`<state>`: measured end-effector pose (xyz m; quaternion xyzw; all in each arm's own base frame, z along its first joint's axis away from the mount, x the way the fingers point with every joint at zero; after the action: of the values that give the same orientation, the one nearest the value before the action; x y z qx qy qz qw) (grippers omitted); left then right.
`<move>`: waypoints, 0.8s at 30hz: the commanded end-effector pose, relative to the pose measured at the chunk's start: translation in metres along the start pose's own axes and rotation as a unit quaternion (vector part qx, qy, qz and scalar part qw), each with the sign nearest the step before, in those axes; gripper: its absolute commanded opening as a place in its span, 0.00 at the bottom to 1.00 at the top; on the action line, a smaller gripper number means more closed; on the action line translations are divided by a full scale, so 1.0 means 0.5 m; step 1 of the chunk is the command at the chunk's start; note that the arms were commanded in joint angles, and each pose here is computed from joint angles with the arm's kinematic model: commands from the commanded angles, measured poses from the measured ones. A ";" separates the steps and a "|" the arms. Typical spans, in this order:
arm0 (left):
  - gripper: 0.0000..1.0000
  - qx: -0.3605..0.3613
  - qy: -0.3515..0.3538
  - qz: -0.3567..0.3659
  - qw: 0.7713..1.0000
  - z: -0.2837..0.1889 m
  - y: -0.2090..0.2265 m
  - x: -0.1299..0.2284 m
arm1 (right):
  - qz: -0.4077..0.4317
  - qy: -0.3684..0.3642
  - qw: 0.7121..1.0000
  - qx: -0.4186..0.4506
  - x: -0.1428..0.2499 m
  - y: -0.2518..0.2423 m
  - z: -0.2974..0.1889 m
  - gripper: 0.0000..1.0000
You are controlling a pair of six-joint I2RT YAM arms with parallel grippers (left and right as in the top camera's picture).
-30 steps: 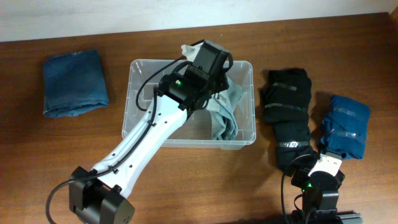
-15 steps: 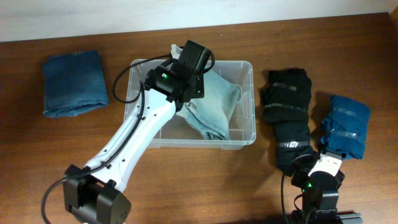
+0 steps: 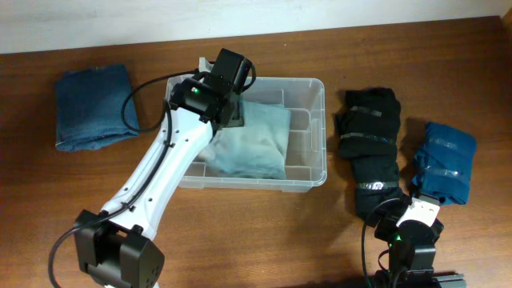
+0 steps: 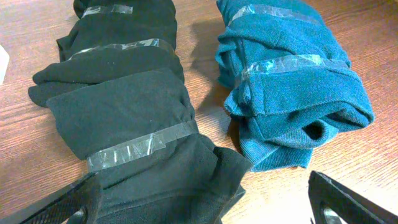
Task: Pack container
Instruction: 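Carry the jeans over the bin and lower them inside, left gripper, then release and move the left gripper to the dark-blue jeans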
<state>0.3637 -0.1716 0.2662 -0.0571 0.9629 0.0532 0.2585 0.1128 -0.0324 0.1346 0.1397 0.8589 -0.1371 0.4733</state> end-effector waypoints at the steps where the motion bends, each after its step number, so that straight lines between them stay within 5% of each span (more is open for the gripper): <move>1: 1.00 -0.051 -0.022 0.000 0.998 -0.001 0.018 -0.006 | 0.007 0.000 1.000 0.006 0.003 -0.002 0.002 0.99; 6: 1.00 -0.124 -0.054 0.008 0.991 -0.007 0.060 -0.023 | 0.007 0.000 1.000 0.006 0.003 -0.002 0.002 0.98; 12: 1.00 -0.123 -0.073 -0.026 0.989 -0.043 0.115 -0.057 | 0.007 0.000 1.000 0.006 0.003 -0.002 0.002 0.98; 24: 1.00 0.033 -0.060 -0.233 0.970 -0.081 0.439 -0.172 | 0.007 0.000 1.000 0.006 0.003 -0.002 0.002 0.98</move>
<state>0.3943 0.0087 0.3517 -0.2470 0.9084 0.0532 0.3331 0.1128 -0.0324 0.1346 0.1400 0.8588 -0.1369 0.4734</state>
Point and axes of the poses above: each gripper's point midway between its finger pads, its own z axis out along the fingers, its own y axis along the line the jaws close on, x = y × z, the point moved 9 cm from there along -z, back along the fingers, and after that the axes turned 7 degrees about -z, right-handed, at the moved point
